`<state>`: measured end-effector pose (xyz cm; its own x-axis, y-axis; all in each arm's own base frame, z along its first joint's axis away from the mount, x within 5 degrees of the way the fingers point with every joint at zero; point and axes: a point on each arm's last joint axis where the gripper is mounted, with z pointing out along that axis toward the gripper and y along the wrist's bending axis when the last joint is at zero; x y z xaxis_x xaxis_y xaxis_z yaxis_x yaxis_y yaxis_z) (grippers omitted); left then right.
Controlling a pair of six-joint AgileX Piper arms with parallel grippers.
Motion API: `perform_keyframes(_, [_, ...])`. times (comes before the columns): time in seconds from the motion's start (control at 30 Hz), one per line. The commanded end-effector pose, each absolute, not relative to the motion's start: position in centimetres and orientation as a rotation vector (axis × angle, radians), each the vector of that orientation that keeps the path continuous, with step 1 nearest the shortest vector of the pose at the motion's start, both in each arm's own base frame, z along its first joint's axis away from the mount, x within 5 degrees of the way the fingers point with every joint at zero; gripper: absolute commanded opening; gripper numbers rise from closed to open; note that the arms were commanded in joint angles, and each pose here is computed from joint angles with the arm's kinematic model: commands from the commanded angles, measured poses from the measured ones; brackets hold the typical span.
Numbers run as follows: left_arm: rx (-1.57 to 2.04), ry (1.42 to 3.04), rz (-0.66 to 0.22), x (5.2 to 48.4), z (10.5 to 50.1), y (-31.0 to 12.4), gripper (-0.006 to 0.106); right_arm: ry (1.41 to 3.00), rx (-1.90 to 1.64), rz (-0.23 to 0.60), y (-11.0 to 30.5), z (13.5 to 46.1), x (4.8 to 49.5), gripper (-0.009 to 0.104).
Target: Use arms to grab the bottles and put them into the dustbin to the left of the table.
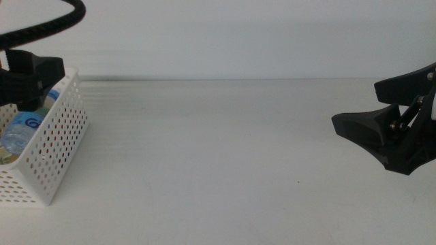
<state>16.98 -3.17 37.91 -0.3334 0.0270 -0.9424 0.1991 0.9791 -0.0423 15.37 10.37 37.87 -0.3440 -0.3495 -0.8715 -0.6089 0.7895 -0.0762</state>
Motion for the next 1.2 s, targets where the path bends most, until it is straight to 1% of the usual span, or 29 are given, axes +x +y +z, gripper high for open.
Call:
perform_keyframes(0.0, [0.136, 1.795, -0.191, 16.9, 39.6, -3.1, 0.09, 1.846, -0.699, 0.309, 10.2, 39.3, 15.3, 0.063])
perform_keyframes(0.2, [0.123, 1.8, -0.18, 17.0, 39.6, -2.9, 0.09, 1.75, -0.693, 0.183, 9.0, 38.5, 15.4, 0.063])
perform_keyframes(0.27, [0.101, 1.783, -0.163, 16.6, 39.8, -2.4, 0.09, 1.748, -0.656, 0.154, 8.0, 38.1, 15.2, 0.063])
perform_keyframes(0.43, [0.007, 1.667, -0.094, 14.7, 39.8, -0.8, 0.09, 1.774, -0.513, 0.046, 4.6, 36.1, 13.6, 0.063])
perform_keyframes(0.53, [-0.028, 1.605, -0.061, 13.3, 38.3, -0.2, 0.09, 1.783, -0.423, -0.008, 2.8, 34.4, 11.9, 0.063])
perform_keyframes(0.73, [-0.026, 1.517, -0.058, 8.9, 34.0, -0.2, 0.09, 1.738, -0.291, -0.081, 0.8, 30.8, 7.7, 0.063])
perform_keyframes(0.83, [-0.026, 1.509, -0.058, 7.2, 31.2, -0.2, 0.09, 1.728, -0.243, -0.101, 0.4, 28.6, 6.4, 0.063])
perform_keyframes(0.9, [-0.026, 1.503, -0.058, 6.3, 29.2, -0.2, 0.09, 1.734, -0.213, -0.1, 0.3, 26.9, 5.8, 0.063])
perform_keyframes(1.03, [-0.027, 1.517, -0.059, 5.5, 25.6, -0.2, 0.09, 1.714, -0.128, -0.014, 0.4, 24.7, 4.9, 0.063])
perform_keyframes(1.1, [-0.027, 1.537, -0.058, 5.4, 23.8, -0.2, 0.09, 1.702, -0.115, -0.019, 0.4, 24.1, 4.6, 0.063])
perform_keyframes(1.17, [-0.028, 1.561, -0.058, 5.4, 22.2, -0.2, 0.09, 1.692, -0.118, -0.056, 0.2, 23.4, 4.4, 0.063])
